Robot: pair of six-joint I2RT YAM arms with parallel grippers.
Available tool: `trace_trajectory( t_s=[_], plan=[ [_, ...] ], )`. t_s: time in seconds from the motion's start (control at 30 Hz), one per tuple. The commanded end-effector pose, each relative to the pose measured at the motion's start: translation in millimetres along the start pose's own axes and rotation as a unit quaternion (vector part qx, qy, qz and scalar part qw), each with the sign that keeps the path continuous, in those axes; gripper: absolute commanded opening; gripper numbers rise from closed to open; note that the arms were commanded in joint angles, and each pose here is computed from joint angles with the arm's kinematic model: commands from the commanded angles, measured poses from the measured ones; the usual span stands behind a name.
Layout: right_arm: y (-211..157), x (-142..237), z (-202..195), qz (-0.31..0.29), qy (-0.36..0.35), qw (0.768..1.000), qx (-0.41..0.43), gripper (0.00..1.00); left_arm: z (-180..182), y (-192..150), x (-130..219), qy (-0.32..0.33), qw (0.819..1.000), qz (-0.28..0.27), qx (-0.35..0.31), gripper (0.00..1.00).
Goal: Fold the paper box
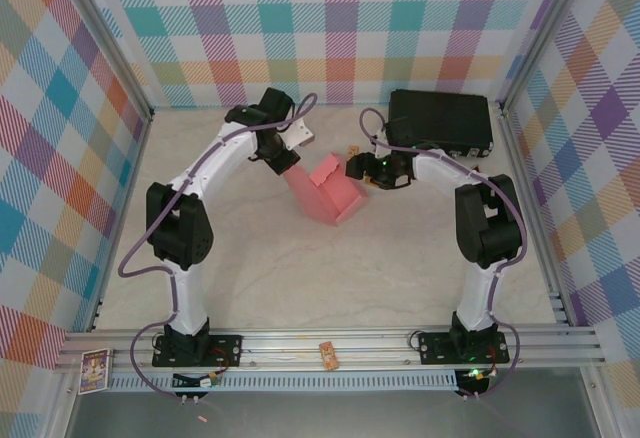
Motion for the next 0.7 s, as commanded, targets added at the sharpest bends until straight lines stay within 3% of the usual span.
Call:
trace_trajectory(
  t_s=[0.0, 0.3, 0.43, 0.6, 0.67],
  plan=[
    [-10, 4, -14, 0.007, -0.036, 0.999, 0.0, 0.7, -9, 3, 2, -0.01, 0.997, 0.027, -0.074, 0.0],
    [-25, 5, -28, 0.009, -0.062, 0.998, -0.015, 0.69, -15, 29, 3, -0.003, 0.988, 0.052, -0.146, 0.0],
    [-30, 1, -20, 0.013, -0.024, 0.999, -0.031, 0.67, -21, 43, 8, 0.015, 0.985, 0.029, -0.169, 0.0],
    [-37, -4, -15, 0.006, 0.01, 0.999, -0.051, 0.65, -31, 64, 16, 0.03, 0.984, -0.01, -0.177, 0.19],
    [-39, -4, -16, 0.006, 0.01, 0.998, -0.056, 0.65, -35, 72, 20, 0.025, 0.985, -0.034, -0.167, 0.33]
  ],
)
Point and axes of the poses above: each hand's point on the last joint's axis, 136 mm out from that joint toward the fingers, its own x axis back along the fingers, its own z axis along the line the jaws close on, y = z × x, the point moved 3 cm from there along x, back along the fingers, and after that the axes turned 8 degrees about x, right-handed, at the moved point
